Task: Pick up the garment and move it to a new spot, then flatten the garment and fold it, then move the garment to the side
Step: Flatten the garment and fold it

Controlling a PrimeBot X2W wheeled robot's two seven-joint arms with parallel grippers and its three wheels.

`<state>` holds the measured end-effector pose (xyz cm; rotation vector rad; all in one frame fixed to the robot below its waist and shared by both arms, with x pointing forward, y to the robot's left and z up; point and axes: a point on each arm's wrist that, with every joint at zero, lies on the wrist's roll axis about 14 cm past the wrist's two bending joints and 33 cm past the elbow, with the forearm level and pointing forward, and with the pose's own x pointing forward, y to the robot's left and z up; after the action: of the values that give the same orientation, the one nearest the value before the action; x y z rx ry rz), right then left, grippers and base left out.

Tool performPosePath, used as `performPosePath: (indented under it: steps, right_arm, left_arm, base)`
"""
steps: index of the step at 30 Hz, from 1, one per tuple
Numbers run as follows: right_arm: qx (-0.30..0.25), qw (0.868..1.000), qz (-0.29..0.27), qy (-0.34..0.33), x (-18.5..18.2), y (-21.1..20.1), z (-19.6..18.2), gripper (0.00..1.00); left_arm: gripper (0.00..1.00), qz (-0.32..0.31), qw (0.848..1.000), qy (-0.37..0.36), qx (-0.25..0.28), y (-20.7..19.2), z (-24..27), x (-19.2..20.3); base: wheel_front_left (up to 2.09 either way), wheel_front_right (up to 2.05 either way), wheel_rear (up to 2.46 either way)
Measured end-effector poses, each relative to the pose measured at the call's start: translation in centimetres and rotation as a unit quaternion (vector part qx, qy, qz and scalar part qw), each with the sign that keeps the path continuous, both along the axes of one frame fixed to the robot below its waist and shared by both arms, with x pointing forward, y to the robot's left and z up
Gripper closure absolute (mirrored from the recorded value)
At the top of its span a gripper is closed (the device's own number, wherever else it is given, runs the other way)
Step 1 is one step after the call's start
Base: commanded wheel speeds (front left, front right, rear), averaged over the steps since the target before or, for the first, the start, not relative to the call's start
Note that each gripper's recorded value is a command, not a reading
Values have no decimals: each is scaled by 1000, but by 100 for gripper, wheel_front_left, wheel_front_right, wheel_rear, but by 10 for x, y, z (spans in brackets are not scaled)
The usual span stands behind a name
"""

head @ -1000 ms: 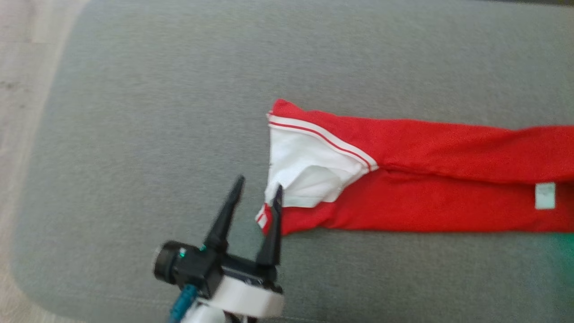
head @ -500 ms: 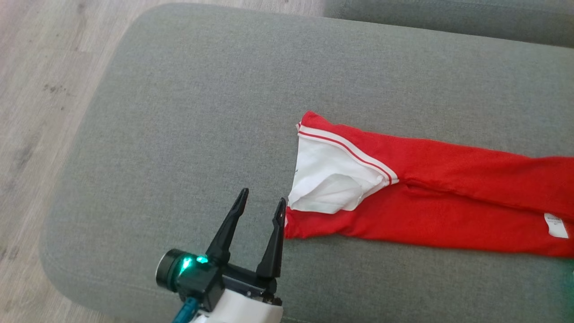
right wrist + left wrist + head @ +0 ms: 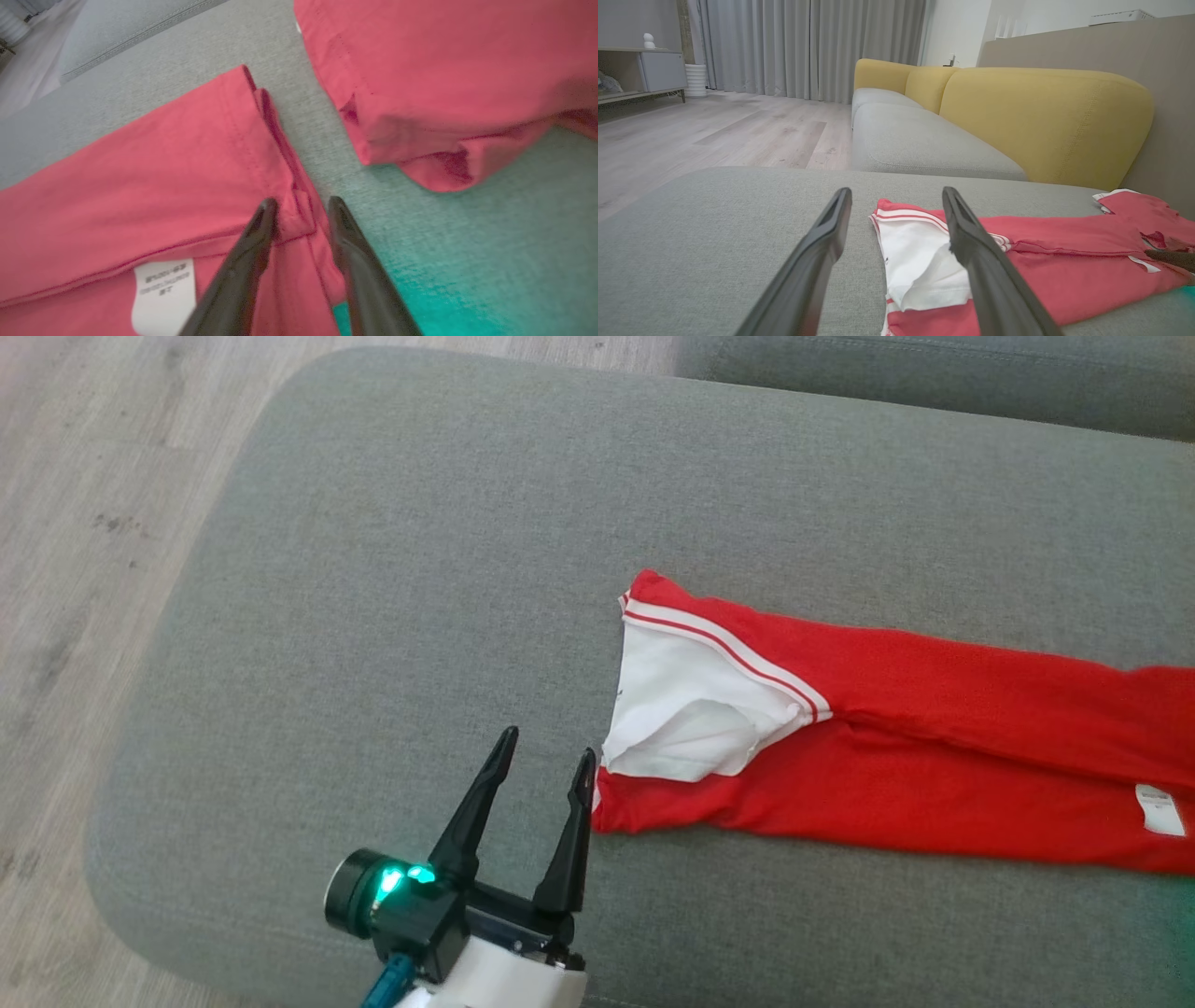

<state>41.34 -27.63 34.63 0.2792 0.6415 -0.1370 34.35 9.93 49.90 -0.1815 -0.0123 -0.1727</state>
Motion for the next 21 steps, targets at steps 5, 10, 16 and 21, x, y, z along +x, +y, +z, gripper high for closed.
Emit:
performPosePath:
  steps: [5,10,16,21]
  right_arm:
    - [16,1000,13,1,5,13,3,100]
    - [14,1000,12,-12,7,11,10,100]
    - [-8,999,-5,-54,11,-17,38,100]
    - [-32,995,-17,-91,6,-49,74,100]
  left_arm:
    - [0,-3,1000,4,-3,-2,-3,-1]
    - [0,-6,1000,1,-1,-3,-2,-1]
    - [0,-7,1000,-8,2,-1,1,0]
    - [0,-24,1000,-5,2,-10,-1,-3]
  base:
    - [0,0,0]
    - [0,0,0]
    - [0,0,0]
    - [0,0,0]
